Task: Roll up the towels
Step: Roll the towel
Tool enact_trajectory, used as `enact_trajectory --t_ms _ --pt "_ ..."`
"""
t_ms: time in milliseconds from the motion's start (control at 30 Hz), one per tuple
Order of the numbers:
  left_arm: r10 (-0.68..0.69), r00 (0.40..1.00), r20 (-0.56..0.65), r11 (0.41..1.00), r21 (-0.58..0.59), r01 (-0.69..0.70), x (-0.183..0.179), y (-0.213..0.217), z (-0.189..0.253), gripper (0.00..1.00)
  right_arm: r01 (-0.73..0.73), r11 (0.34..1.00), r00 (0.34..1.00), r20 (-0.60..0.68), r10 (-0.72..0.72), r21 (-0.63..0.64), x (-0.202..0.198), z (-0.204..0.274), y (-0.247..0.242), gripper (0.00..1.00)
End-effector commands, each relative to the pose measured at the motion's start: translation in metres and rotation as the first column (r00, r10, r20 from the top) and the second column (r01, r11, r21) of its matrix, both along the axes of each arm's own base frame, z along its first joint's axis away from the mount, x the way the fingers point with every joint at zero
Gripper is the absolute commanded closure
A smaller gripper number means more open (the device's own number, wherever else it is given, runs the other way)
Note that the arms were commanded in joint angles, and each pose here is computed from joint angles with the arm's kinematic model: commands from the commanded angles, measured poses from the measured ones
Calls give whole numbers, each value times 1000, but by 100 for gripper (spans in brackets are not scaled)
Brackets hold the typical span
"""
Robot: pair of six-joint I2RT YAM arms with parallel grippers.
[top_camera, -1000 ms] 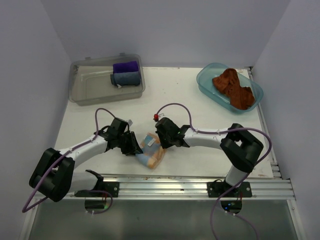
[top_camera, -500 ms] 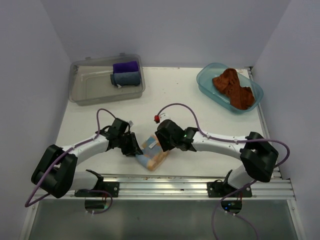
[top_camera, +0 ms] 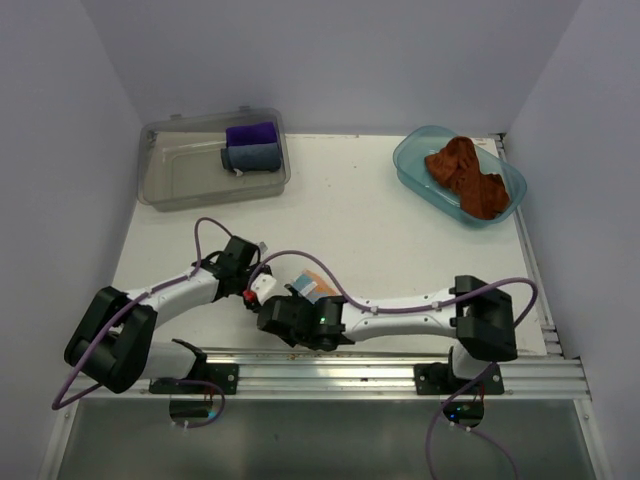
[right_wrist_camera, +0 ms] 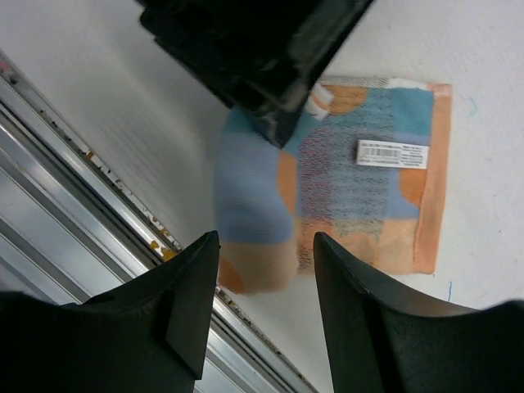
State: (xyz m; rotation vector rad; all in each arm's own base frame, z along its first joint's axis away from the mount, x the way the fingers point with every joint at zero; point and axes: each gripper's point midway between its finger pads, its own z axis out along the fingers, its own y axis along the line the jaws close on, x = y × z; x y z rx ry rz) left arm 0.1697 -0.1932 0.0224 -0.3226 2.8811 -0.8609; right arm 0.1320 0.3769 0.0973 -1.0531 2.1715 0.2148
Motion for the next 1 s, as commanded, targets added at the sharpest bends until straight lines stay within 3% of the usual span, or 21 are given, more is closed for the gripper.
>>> enact_trajectory --t_ms 0,167,433,500,533,667,833,967 --pt "-3 1000 -19 999 38 4 -4 5 -8 78 -28 995 992 123 41 -100 0 1 8 46" --pt "-1 1000 -18 999 34 2 -3 4 -7 78 -56 981 976 199 93 -184 -5 -11 22 46" --pt "1 1000 -17 999 36 -1 -3 5 -7 77 -29 959 975 205 90 -281 -2 -55 13 50" --pt "4 1000 -17 999 32 -4 -3 5 -5 75 1 960 975 214 61 -281 0 -59 9 57" --pt "7 1000 -17 1000 30 -6 -3 5 -5 74 19 961 974 222 44 -274 1 -59 7 72" --pt "9 1000 -5 1000 7 -9 -2 2 1 58 43 980 980 197 -4 -195 5 -51 1 99" --pt "11 999 36 1000 -24 -10 5 -3 17 40 38 999 995 90 -37 -10 11 -39 6 100" --pt "4 998 60 999 -54 0 8 -6 25 27 7 991 998 -64 2 131 5 -43 8 100"
